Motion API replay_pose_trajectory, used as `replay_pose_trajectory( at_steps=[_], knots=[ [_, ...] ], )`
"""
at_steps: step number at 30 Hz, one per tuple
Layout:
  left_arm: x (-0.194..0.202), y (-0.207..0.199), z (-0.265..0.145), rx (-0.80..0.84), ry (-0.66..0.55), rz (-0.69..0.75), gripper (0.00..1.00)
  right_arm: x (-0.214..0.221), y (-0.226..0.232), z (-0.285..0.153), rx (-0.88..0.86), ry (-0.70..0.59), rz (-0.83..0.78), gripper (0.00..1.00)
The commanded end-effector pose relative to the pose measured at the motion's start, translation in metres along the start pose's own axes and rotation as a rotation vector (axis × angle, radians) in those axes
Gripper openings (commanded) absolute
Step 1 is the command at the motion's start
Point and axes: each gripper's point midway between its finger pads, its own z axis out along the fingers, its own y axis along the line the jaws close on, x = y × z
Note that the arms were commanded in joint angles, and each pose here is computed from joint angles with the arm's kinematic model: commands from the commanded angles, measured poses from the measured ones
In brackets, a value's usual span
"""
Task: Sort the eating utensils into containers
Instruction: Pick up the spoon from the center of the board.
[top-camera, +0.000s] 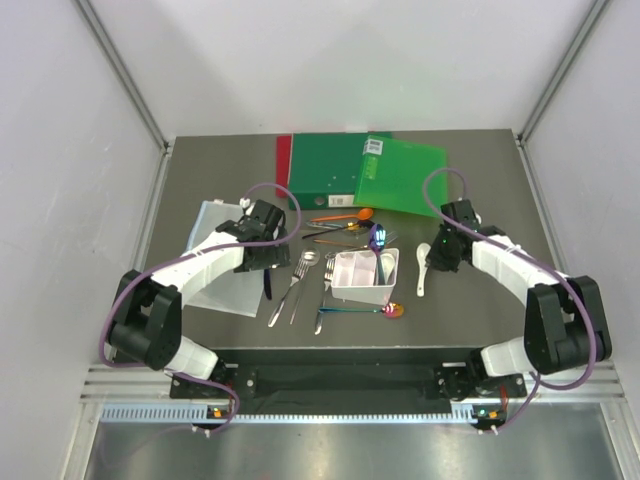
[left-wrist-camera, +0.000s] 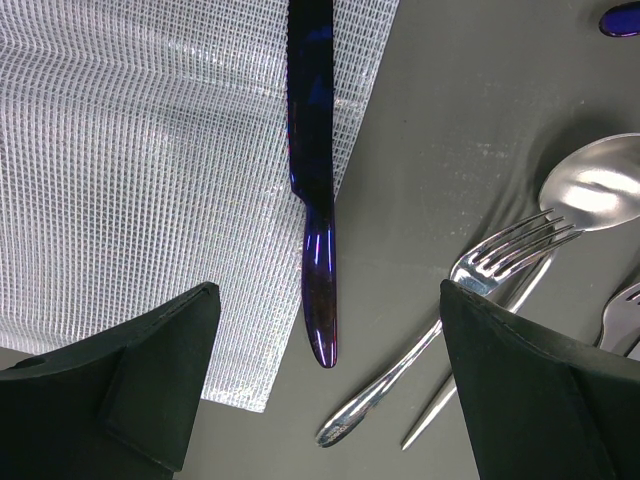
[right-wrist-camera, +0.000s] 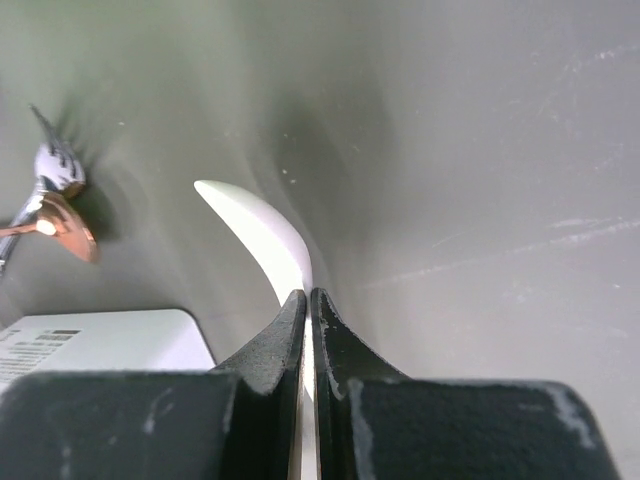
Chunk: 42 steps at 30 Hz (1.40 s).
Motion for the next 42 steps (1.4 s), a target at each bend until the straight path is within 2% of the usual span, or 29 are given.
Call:
replay_pose_trajectory(
  at_steps=[1, 10, 14, 18, 30, 42],
  knots=[
    [-0.010, -0.003, -0.007, 0.016, -0.046, -0.022, 0.95, -0.009, 0.001, 0.001, 0.014, -0.004, -0.011, 0.00],
    [-0.011, -0.005, -0.006, 0.015, -0.043, -0.019, 0.96, -0.035, 0.013, -0.012, -0.022, -0.102, -0.037, 0.00],
    [-0.010, -0.006, -0.004, 0.015, -0.036, -0.018, 0.95, -0.033, 0.015, -0.013, -0.046, -0.101, -0.069, 0.00],
    [-0.010, -0.004, -0.004, 0.009, -0.038, -0.016, 0.95, -0.042, 0.021, -0.024, -0.092, -0.169, -0.076, 0.00],
    [-0.010, -0.005, -0.001, 0.000, -0.030, -0.010, 0.95, -0.067, 0.047, -0.102, -0.276, -0.361, -0.163, 0.00],
    [-0.012, -0.005, -0.003, -0.002, -0.037, -0.009, 0.95, -0.068, 0.096, -0.177, -0.578, -0.473, -0.218, 0.00]
  ],
)
